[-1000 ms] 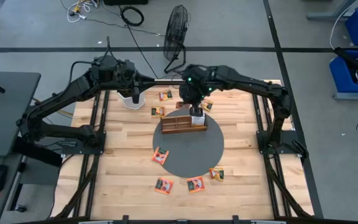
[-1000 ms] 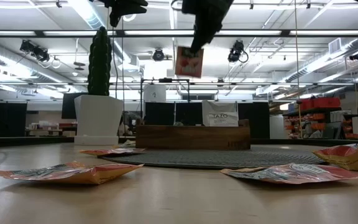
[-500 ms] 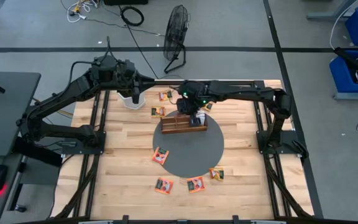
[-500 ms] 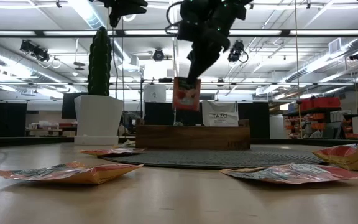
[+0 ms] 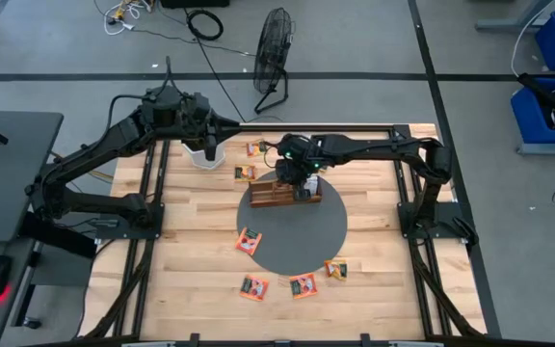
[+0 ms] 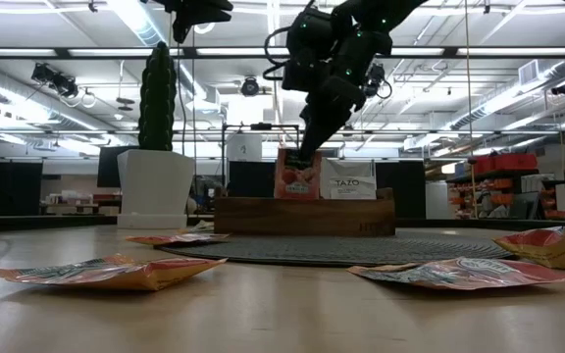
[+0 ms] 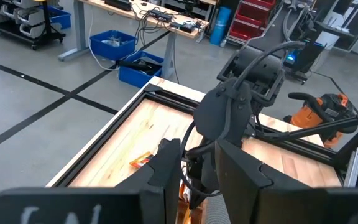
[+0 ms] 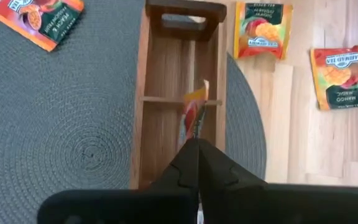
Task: Pick & Place Tea
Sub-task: Put the pink tea bag into the middle section of the wooden organizer
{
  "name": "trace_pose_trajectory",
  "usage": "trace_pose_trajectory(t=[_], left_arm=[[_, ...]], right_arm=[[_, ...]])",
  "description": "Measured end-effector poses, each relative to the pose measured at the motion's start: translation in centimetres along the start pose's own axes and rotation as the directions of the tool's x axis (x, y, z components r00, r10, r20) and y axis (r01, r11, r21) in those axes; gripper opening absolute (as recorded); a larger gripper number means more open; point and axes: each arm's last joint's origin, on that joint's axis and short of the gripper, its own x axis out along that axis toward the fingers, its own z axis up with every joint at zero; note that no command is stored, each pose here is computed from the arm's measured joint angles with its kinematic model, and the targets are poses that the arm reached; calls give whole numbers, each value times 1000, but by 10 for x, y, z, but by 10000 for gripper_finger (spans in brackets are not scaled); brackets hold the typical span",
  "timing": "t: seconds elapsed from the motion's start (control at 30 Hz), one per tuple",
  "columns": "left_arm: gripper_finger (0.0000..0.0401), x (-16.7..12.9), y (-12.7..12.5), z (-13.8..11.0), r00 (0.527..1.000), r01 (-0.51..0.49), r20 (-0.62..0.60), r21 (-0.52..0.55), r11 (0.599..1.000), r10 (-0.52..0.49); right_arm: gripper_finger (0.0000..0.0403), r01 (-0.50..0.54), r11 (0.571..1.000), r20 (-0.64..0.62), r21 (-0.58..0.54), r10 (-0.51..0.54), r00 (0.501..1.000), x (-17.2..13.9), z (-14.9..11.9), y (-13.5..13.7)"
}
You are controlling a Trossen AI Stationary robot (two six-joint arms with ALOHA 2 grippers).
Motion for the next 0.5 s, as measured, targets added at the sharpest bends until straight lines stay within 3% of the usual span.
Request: trace_pose_trajectory(t=[0.5], left_arm=[[103,0,0,-1,1000,-1,-5,-1,1000,1]], right_arm=[[0,60,998,-14,-4,-60,998,9,-8,-1]])
